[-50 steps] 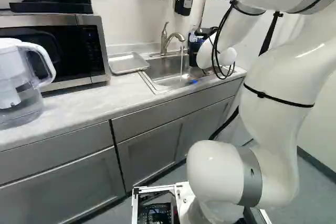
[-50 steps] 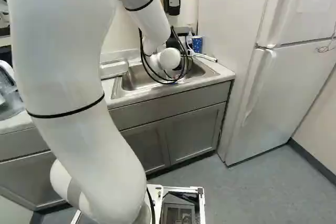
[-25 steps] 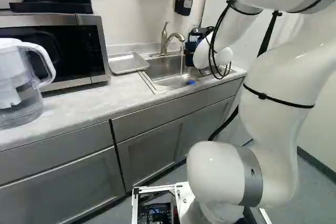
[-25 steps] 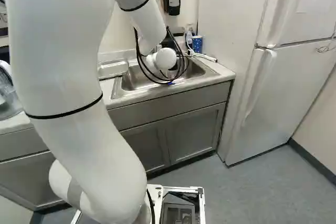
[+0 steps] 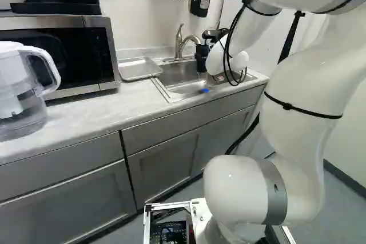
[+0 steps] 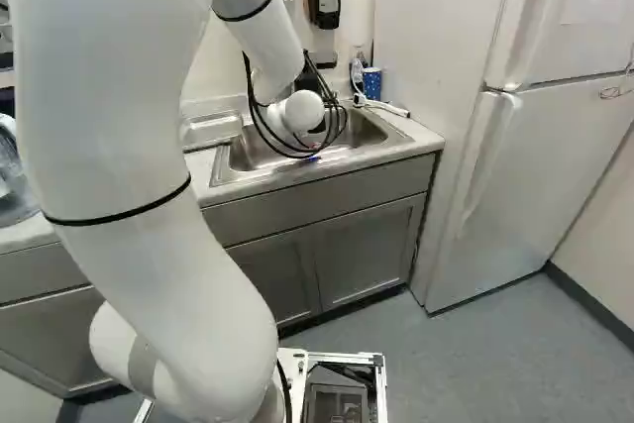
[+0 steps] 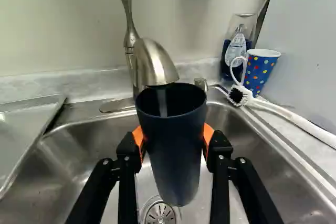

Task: Rinse the cup and place it in the tray

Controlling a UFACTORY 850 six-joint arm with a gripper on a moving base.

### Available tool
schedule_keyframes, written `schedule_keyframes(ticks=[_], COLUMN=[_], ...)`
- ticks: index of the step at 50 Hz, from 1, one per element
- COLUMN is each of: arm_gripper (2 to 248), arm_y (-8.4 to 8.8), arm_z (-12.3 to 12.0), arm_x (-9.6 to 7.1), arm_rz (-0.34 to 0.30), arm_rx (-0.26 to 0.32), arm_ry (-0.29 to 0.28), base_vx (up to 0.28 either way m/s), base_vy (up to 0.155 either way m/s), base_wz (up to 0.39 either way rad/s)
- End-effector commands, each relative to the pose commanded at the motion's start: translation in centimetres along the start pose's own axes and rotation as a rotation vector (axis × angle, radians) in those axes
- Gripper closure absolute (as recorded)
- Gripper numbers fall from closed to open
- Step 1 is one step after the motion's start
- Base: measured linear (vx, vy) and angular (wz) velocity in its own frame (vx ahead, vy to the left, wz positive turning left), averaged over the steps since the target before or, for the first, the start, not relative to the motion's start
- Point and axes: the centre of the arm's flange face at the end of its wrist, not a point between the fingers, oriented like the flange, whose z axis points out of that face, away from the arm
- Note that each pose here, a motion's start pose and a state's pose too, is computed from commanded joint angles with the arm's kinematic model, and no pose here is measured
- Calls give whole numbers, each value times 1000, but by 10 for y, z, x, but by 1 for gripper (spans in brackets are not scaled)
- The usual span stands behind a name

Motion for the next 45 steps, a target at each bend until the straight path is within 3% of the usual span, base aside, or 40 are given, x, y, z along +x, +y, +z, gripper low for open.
schedule_keyframes(ticks=[45], arm_gripper=[126], arm_y=[-5], arm_z=[12], arm_x=[2], arm_rz=[-5], arm_rx=[14], arm_ry=[-3], base_vx=[0], base_vy=[0], base_wz=[0])
